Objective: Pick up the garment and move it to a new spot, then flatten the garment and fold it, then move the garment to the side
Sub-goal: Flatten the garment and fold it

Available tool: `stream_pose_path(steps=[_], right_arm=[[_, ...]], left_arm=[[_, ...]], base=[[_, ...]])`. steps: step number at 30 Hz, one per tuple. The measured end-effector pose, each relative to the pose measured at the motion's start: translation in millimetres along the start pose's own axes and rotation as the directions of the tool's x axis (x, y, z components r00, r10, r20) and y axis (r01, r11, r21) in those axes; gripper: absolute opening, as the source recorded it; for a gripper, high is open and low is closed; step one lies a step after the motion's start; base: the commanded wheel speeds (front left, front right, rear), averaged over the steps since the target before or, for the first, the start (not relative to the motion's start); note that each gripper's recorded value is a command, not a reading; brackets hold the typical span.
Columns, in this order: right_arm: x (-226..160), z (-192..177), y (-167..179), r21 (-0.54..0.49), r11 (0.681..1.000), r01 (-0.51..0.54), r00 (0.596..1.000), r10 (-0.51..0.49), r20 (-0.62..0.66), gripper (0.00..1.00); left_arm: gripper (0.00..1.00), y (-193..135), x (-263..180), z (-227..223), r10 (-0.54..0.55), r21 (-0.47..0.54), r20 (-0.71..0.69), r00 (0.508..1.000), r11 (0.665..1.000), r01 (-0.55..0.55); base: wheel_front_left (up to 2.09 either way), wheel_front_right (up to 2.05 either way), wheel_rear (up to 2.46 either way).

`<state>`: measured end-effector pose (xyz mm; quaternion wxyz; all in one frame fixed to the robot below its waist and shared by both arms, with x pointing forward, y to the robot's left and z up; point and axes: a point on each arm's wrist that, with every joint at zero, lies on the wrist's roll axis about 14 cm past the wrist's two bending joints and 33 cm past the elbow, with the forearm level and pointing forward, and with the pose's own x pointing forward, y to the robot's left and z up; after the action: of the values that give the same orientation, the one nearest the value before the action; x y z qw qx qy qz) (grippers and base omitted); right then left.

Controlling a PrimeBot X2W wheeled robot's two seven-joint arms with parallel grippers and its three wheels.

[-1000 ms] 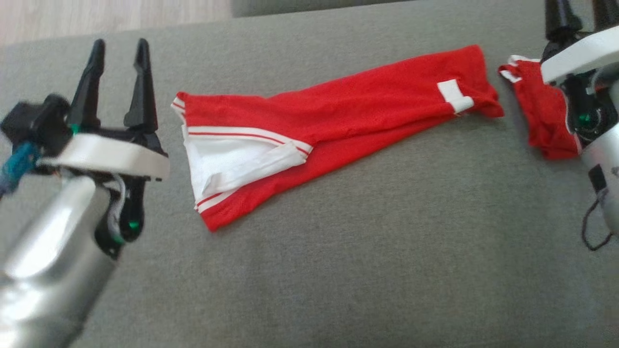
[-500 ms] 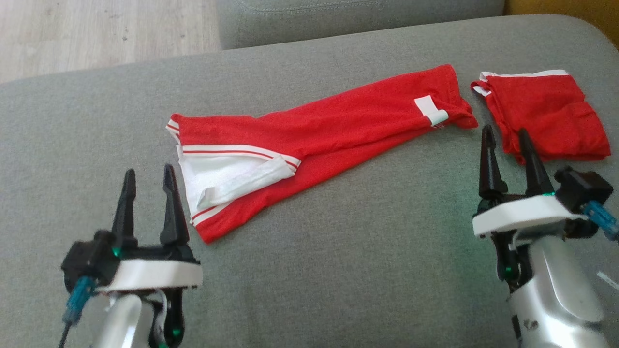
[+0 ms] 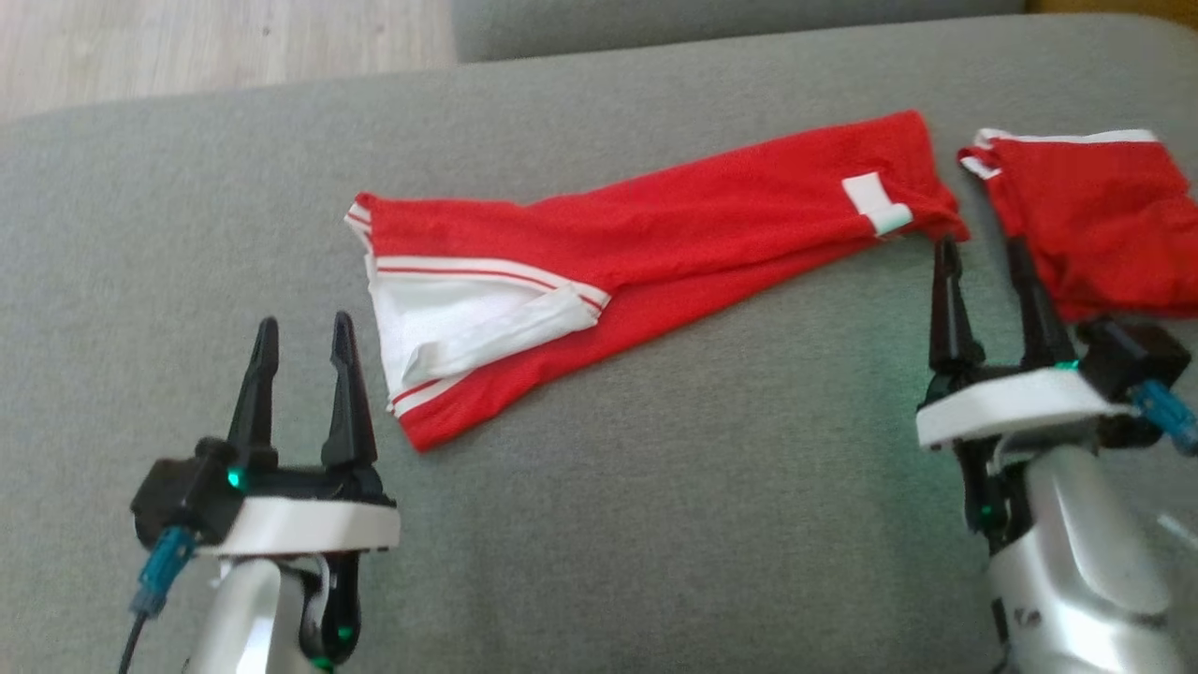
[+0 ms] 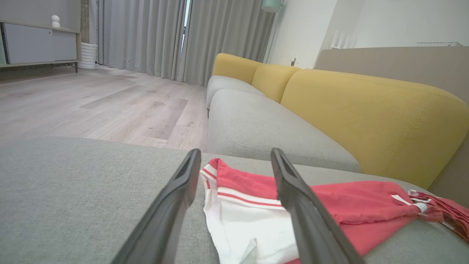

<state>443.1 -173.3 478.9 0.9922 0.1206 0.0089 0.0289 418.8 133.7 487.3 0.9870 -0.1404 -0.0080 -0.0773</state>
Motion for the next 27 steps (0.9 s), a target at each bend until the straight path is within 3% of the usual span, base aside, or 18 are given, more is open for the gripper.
stream_pose_path(steps=[7, 12, 24, 27], right_arm=[[52, -6, -4, -0.031, 0.999, 0.017, 0.997, -0.019, -0.077, 1.00], [82, -34, -27, -0.002, 0.994, 0.111, 0.970, -0.109, -0.219, 1.00], [94, -105, -61, -0.090, 0.975, 0.204, 0.872, -0.223, -0.437, 1.00], [97, -106, -63, -0.091, 0.972, 0.215, 0.867, -0.233, -0.441, 1.00]], left_arm=[[1.00, 18, 8, -10, 0.044, 0.002, -0.026, 0.999, 0.999, -0.044], [1.00, 28, 8, -23, 0.064, 0.008, -0.062, 0.996, 0.998, -0.063], [1.00, 48, 6, -35, 0.112, 0.012, -0.100, 0.989, 0.994, -0.112], [1.00, 48, 7, -38, 0.112, 0.010, -0.106, 0.988, 0.994, -0.111]], base=[[0.00, 0.00, 0.00], [0.00, 0.00, 0.00], [0.00, 0.00, 0.00], [0.00, 0.00, 0.00]])
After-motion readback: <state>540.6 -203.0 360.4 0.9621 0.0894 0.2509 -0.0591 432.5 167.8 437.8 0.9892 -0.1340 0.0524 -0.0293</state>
